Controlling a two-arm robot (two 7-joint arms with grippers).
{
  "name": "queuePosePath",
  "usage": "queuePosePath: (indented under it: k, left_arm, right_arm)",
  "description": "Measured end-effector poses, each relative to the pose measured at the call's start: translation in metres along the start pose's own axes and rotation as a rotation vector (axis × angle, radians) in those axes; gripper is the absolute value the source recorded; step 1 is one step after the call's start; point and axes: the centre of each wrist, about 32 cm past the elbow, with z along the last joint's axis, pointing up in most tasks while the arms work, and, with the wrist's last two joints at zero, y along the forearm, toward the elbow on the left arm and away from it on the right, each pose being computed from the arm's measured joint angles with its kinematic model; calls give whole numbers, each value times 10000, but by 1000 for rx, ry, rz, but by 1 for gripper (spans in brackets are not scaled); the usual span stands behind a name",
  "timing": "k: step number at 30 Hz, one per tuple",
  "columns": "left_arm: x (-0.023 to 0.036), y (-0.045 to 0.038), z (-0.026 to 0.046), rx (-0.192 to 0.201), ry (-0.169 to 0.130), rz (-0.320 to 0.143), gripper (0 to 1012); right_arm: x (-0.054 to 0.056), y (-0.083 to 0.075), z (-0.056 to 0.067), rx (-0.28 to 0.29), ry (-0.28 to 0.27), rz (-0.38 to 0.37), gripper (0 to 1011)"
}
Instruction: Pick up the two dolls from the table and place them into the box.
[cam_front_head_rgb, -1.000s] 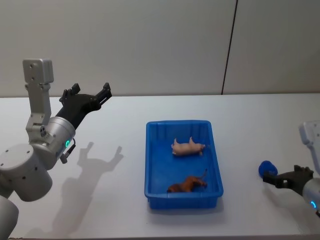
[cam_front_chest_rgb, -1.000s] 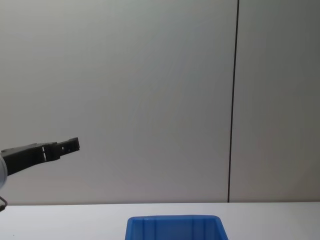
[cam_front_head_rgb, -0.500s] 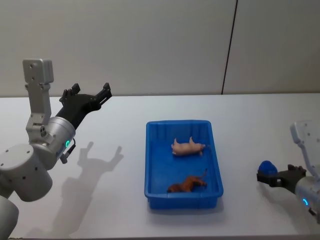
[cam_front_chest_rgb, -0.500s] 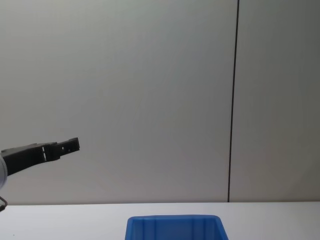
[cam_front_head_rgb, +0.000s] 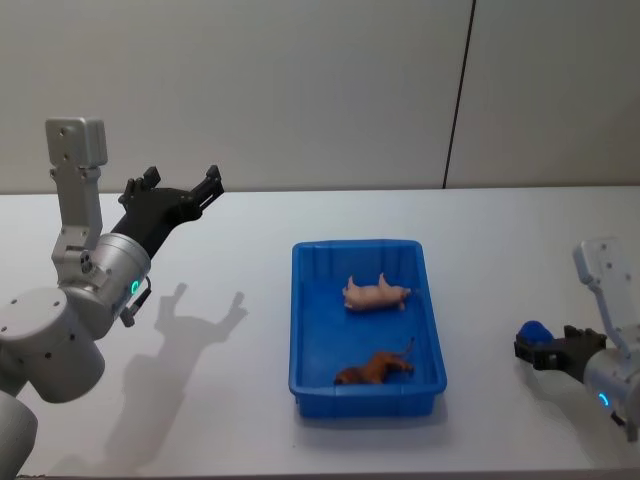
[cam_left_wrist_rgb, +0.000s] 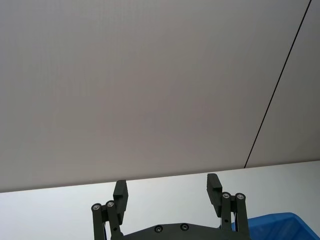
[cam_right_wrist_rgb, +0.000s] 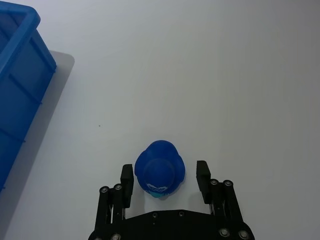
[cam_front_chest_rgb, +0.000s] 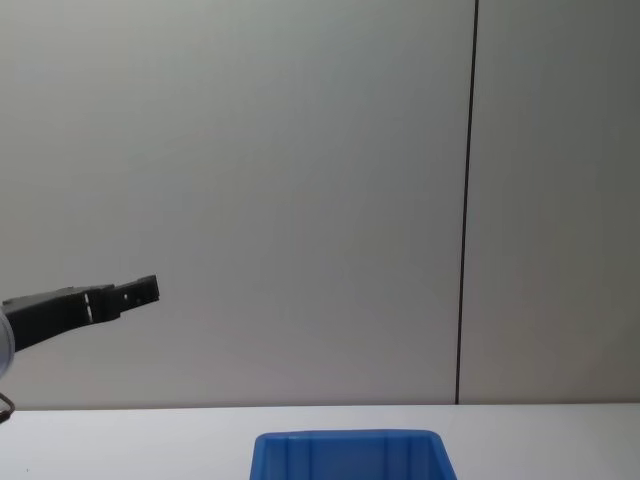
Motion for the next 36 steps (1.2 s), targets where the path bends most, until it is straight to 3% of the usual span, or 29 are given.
queuePosePath:
  k: [5, 9, 14, 19, 27, 36]
  left_arm:
    - [0, 0, 0, 0, 0, 0, 1001]
    - [0, 0, 0, 0, 0, 0, 1001]
    - [0, 0, 0, 0, 0, 0, 1001]
    - [0, 0, 0, 0, 0, 0, 1001]
    - [0, 0, 0, 0, 0, 0, 1001]
    - [0, 0, 0, 0, 0, 0, 1001]
  right_arm:
    - [-5, 10, 3, 1, -2, 0, 606]
    - [-6, 14, 3, 1, -2, 0, 534]
    - [-8, 20, 6, 2, -3, 0, 347]
    - [-10, 23, 7, 2, -4, 0, 267]
    - [-6, 17, 18, 18, -7, 6, 220]
    - [7, -39, 88, 103, -17, 30, 174]
